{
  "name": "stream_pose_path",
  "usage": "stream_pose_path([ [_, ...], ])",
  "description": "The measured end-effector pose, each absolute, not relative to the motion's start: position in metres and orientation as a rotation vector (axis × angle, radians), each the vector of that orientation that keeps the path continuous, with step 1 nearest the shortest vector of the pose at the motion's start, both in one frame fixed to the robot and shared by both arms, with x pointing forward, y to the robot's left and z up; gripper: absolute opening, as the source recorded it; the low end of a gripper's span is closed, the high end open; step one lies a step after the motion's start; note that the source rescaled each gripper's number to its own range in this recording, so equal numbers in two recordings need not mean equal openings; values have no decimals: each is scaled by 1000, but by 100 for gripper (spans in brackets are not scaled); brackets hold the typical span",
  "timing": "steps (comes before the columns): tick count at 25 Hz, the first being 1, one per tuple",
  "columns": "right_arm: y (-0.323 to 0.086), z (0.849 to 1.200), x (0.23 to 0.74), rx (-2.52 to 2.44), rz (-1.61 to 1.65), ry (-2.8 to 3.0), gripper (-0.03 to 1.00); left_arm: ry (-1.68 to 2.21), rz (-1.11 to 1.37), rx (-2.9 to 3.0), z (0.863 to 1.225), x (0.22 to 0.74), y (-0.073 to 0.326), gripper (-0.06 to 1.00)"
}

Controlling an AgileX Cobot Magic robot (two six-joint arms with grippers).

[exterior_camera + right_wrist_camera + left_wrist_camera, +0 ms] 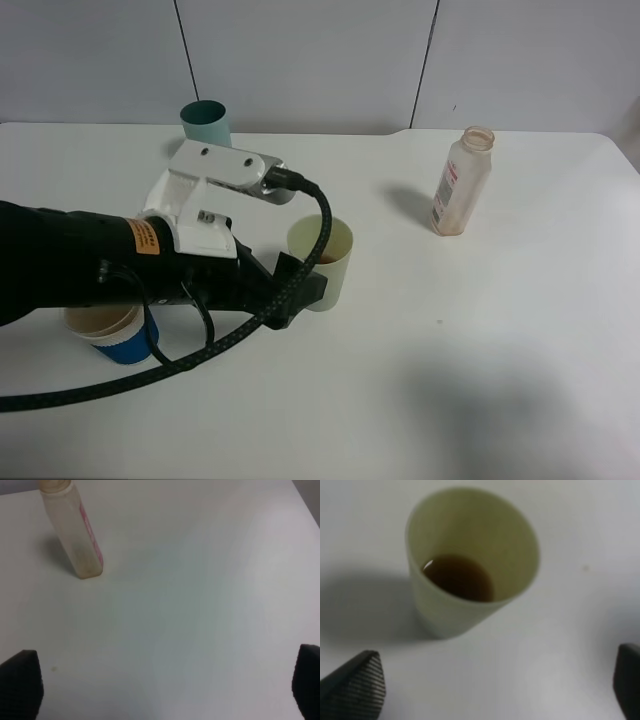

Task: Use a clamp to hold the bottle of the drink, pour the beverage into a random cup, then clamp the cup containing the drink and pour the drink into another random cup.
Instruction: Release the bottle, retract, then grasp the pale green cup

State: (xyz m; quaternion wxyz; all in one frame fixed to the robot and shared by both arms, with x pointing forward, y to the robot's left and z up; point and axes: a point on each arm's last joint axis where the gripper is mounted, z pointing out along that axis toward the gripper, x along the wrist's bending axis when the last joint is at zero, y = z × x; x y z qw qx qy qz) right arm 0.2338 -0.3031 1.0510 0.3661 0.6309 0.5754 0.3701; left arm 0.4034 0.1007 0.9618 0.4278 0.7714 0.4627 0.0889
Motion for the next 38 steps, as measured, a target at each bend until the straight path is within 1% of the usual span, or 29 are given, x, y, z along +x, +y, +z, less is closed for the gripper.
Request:
stream_pose_path([
  [8,-303,1051,234,1622,951,1479,100,1149,201,2019,937,388,99,78],
  [9,-303,1051,234,1622,951,1479,100,1138,188,2060,930,380,100,78],
  [13,-303,1051,234,1622,951,1479,100,1141,182,2103,920,374,106,78],
  [21,-303,1051,234,1622,951,1479,100,1114,193,2134,915,373,108,78],
  [25,-303,1051,234,1622,951,1479,100,1148,200,2125,903,376,105,78],
  [31,-303,1051,234,1622,951,1479,100,1146,218,2079,903,379,103,78],
  [38,-303,1051,234,1622,951,1479,100,1193,238,2013,896,374,117,78],
])
